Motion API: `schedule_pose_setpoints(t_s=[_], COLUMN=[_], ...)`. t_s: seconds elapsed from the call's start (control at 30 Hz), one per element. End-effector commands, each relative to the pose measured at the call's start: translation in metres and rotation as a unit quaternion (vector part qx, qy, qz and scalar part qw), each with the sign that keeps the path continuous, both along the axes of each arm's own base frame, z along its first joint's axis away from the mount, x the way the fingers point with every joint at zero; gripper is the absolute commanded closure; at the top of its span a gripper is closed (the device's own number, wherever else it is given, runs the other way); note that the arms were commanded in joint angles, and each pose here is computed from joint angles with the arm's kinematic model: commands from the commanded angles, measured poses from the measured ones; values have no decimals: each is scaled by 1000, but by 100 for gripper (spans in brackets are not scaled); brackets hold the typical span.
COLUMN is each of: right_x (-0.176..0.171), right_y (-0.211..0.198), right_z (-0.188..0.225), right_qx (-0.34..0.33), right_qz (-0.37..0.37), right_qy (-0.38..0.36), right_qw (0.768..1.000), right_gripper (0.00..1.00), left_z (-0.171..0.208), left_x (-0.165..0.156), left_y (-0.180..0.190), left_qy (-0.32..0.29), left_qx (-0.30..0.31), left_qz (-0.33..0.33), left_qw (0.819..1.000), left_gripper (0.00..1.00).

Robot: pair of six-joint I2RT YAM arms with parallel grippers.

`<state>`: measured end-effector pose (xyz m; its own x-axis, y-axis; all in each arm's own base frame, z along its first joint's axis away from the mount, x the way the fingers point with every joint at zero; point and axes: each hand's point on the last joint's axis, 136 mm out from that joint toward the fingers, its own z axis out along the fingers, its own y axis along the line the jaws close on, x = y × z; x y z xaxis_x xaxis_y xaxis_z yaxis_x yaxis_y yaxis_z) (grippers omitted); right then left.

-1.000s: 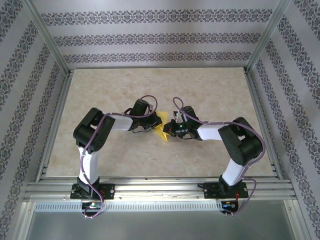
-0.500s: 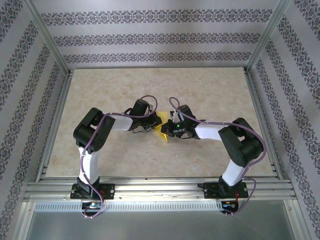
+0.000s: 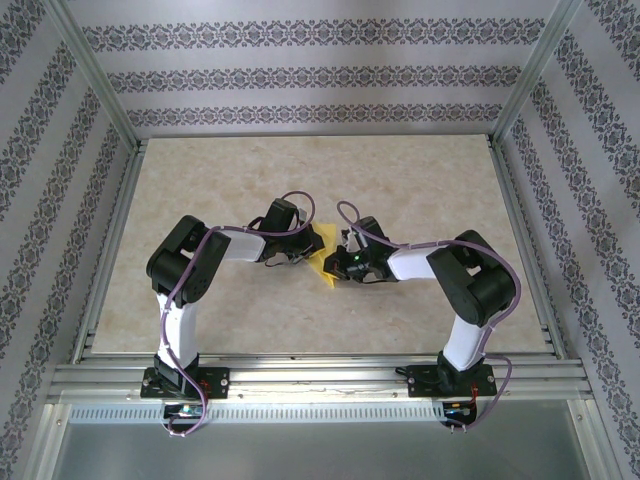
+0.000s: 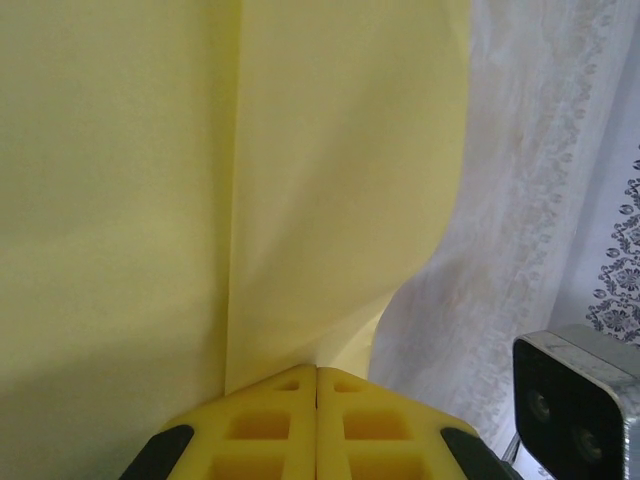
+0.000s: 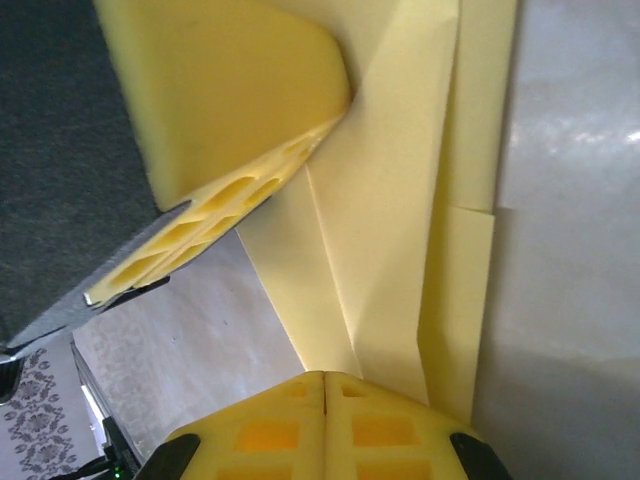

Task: Fold a paper plane with a square sheet of paper (pick it up from the middle)
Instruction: Fourth fold the wing at the center of the table.

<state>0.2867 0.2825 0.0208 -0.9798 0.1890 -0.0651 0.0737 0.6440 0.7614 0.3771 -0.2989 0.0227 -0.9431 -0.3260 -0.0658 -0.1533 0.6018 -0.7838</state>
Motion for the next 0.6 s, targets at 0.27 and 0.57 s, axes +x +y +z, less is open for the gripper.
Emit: schedule_pose_setpoints(t_s=[0.27,0.57], right_x=[-17,-44], right_y=[-9,-20], right_z=[-4,-17], right_qx=[-7,-28], right_qz=[-1,7], right_qy=[19,33], right_qw=[1000,999], right_gripper=[100,100], left_z=[-26,-30], left_x=[-11,-13], left_y=[10,11], left_qy=[33,38], left_qx=[20,19], left_qz=[8,11], left_qw=[999,999], left_gripper=[92,93])
